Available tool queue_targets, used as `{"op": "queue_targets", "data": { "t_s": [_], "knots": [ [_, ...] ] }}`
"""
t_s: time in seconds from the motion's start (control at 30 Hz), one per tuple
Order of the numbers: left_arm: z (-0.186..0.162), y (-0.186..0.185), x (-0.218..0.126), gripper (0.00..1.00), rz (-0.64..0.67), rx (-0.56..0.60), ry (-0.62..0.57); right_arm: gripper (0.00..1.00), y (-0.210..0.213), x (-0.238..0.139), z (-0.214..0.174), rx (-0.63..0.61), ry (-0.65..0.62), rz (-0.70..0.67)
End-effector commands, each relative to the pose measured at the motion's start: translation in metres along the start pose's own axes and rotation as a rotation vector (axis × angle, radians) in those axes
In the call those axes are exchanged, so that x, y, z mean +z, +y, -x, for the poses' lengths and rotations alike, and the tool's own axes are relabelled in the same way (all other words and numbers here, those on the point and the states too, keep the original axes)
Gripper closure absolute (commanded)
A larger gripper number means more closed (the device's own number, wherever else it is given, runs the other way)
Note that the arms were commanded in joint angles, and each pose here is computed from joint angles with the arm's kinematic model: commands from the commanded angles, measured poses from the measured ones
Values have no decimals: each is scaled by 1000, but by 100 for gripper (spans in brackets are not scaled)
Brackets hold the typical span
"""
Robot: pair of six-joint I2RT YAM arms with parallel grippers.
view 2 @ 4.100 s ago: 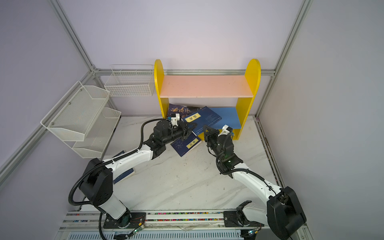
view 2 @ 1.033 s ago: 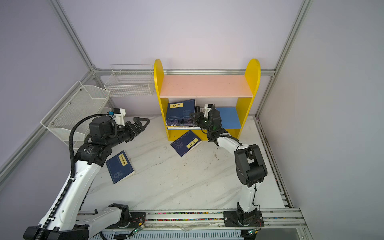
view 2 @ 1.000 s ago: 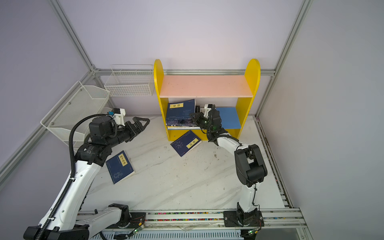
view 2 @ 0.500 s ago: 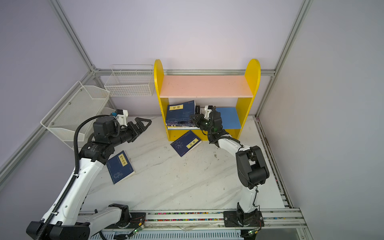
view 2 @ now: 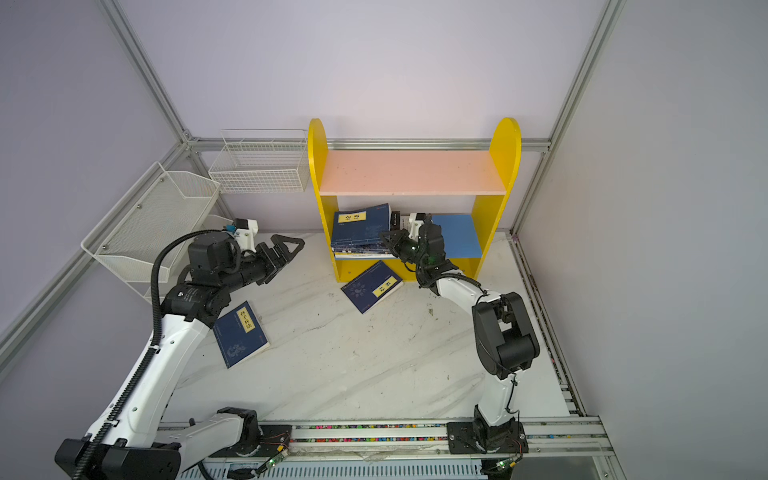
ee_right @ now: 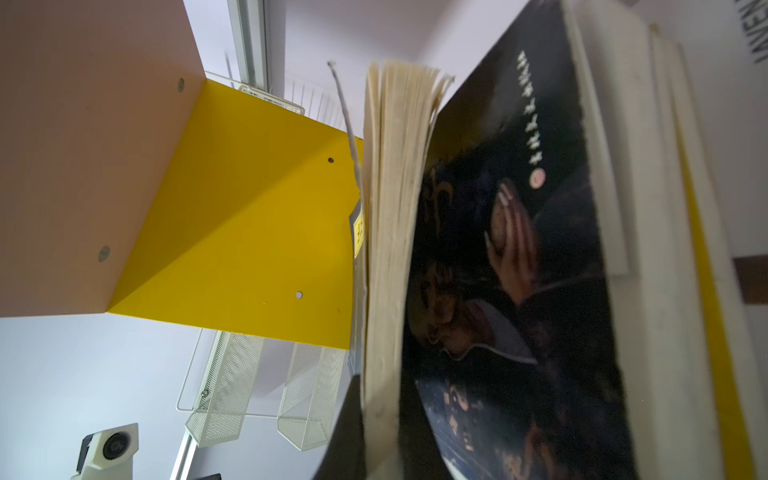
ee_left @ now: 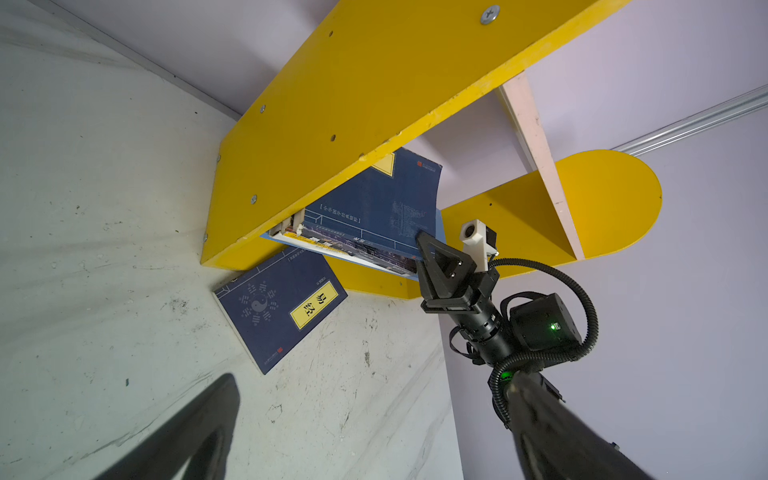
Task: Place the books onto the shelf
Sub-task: 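Push the blue book flat onto the stack with the right gripper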
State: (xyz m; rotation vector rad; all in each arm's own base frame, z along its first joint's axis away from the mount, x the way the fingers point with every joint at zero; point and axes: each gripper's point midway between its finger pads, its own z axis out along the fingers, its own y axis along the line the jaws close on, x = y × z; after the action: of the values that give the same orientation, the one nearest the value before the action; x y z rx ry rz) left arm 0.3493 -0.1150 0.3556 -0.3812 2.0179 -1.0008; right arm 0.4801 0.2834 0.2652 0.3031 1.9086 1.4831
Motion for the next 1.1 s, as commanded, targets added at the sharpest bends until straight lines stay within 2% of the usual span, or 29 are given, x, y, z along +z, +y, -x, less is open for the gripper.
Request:
{"op": "queue_targets", "data": {
  "t_s": [0.0, 0.33, 0.57, 0.77, 1.07],
  "knots": [
    [-2, 4, 4, 0, -21, -14, 4, 95, 16, -1, -1, -67, 7, -19],
    [-6, 9, 7, 1, -18, -28, 6, 90, 10, 3, -8, -151, 35, -147],
    [-7, 12, 9, 0, -16, -36, 8, 83, 4, 5, -16, -199, 63, -206],
    [-9, 13, 9, 0, -19, -40, 10, 74, -4, 11, -23, -250, 102, -263],
    [-10, 16, 10, 0, -14, -41, 14, 55, -4, 15, -18, -328, 97, -323]
  ]
}}
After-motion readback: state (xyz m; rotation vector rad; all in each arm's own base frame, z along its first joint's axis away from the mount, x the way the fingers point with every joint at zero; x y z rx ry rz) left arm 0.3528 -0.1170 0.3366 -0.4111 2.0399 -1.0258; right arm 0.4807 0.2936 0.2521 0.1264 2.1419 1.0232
